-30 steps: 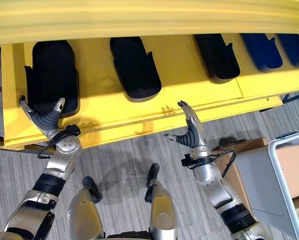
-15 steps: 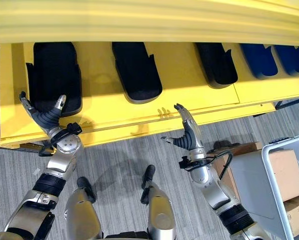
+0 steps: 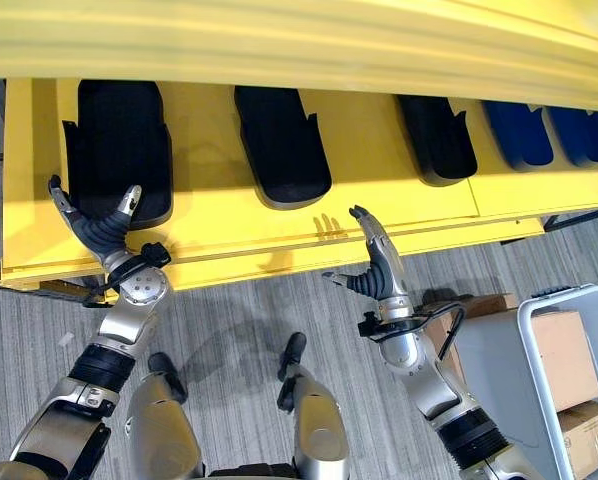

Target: Move parts from the plastic box to the shelf.

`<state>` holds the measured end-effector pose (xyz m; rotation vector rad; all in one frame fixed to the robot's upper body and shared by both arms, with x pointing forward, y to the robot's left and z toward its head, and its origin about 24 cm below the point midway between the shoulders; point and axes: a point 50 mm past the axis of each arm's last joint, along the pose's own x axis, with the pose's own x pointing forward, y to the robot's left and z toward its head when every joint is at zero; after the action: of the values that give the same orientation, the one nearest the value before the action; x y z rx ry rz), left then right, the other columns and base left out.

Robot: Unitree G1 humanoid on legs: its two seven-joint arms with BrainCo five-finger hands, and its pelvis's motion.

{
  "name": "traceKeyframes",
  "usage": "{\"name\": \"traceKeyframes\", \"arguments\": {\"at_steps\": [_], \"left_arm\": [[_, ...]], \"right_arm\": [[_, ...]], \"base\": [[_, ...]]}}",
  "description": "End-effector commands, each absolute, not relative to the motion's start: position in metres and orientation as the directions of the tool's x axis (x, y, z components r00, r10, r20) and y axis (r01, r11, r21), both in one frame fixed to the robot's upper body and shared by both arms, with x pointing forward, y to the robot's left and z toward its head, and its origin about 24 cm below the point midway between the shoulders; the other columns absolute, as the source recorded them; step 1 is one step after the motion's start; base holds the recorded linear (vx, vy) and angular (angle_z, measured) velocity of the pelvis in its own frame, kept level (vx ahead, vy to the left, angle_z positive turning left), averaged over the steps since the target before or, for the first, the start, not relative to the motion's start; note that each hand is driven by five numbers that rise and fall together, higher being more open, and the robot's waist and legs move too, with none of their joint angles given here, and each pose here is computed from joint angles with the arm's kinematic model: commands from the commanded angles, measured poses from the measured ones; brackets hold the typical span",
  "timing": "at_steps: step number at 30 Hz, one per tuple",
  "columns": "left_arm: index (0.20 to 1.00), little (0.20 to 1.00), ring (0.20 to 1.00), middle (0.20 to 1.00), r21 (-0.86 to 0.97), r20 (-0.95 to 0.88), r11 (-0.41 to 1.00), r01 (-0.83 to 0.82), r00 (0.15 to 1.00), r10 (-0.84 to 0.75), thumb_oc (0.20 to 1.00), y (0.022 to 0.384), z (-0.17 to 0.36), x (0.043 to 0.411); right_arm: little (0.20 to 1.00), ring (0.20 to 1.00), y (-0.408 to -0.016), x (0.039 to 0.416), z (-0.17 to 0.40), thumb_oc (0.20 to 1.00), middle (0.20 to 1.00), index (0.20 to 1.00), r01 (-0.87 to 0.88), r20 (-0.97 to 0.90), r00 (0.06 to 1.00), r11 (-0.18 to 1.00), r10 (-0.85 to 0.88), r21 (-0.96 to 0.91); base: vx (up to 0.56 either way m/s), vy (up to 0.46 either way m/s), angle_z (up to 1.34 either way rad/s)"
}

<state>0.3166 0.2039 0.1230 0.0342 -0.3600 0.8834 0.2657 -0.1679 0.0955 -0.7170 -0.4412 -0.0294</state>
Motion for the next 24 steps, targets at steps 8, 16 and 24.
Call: {"name": "traceKeyframes", "arguments": {"at_steps": [8, 16, 24], "left_arm": [[1.0, 1.0, 1.0, 1.0, -0.079, 0.102, 0.618, -0.782, 0.61, 0.786, 1.0, 0.182, 0.071, 0.301], [1.0, 1.0, 1.0, 1.0, -0.186, 0.19, 0.588, -0.787, 0.559, 0.807, 1.0, 0.189, 0.082, 0.298], [1.0, 1.0, 1.0, 1.0, -0.424, 0.358, 0.555, -0.715, 0.43, 0.828, 1.0, 0.191, 0.12, 0.287]], "right_arm": [[1.0, 1.0, -0.161, 0.265, 0.121, 1.0, 1.0, 1.0, 0.219, 0.528, 0.838, 0.799, 0.14, -0.559], [1.0, 1.0, -0.16, 0.264, 0.116, 1.0, 1.0, 1.0, 0.22, 0.517, 0.845, 0.792, 0.138, -0.57], [1.0, 1.0, -0.158, 0.26, 0.112, 1.0, 1.0, 1.0, 0.193, 0.502, 0.848, 0.782, 0.171, -0.593]], "base": [[0.0, 0.0, 0.0], [0.0, 0.004, 0.0], [0.01, 0.013, 0.0]]}}
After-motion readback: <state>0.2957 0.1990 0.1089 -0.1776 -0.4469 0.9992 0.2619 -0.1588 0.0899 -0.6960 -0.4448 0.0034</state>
